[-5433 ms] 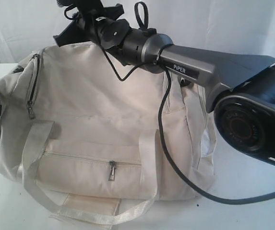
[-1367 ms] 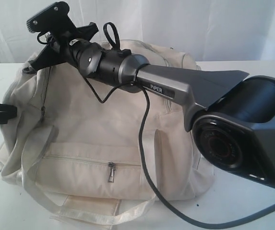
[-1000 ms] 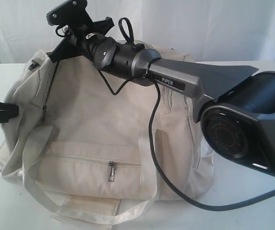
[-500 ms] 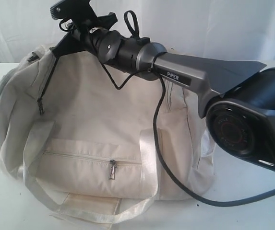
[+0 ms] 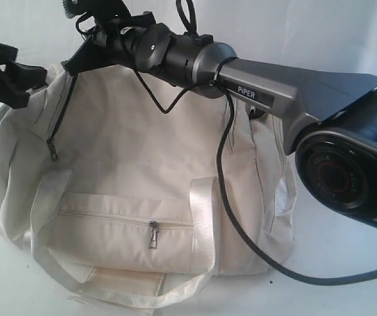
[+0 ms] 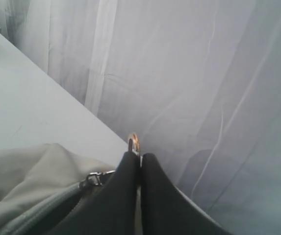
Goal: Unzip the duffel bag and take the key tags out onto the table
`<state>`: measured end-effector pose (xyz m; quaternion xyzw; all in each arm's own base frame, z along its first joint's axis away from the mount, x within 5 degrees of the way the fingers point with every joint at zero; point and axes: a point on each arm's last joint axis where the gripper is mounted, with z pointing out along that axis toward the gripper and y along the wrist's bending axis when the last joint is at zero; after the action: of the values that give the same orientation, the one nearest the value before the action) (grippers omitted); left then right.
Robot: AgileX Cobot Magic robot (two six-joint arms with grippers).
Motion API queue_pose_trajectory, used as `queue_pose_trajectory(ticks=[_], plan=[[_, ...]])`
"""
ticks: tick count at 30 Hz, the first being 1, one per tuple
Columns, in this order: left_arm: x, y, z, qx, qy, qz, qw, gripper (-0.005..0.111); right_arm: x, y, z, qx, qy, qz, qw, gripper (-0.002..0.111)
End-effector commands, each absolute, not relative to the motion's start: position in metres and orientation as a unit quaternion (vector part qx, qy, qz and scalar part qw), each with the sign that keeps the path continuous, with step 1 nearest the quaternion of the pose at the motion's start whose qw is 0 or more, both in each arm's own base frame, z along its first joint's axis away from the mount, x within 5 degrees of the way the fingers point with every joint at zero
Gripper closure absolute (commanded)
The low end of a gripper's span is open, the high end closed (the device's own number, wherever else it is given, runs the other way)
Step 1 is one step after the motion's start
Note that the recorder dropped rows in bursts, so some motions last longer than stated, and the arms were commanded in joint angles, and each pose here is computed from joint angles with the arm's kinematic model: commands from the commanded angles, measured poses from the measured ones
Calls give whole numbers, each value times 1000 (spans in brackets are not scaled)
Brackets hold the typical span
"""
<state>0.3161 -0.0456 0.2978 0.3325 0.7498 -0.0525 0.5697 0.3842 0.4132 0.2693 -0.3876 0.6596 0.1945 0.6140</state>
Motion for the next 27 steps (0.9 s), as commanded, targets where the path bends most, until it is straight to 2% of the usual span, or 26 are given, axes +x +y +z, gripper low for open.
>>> queue_pose_trajectory(ticks=[1,8,13,23,25,27], plan=[[340,-58,294,334,752,-45,567,41,385,408,280,-387,660,201,612,108],[374,-66,292,313,750,-86,576,41,383,408,281,-389,664,211,602,108],[391,-71,279,303,755,-123,568,42,384,407,281,-389,665,211,602,108],[398,-73,259,303,766,-141,549,47,386,404,282,-390,666,209,600,108],[398,-73,256,301,769,-145,545,54,386,404,282,-390,666,209,600,108],[398,-73,256,294,772,-151,543,54,386,404,282,-390,666,209,600,108]])
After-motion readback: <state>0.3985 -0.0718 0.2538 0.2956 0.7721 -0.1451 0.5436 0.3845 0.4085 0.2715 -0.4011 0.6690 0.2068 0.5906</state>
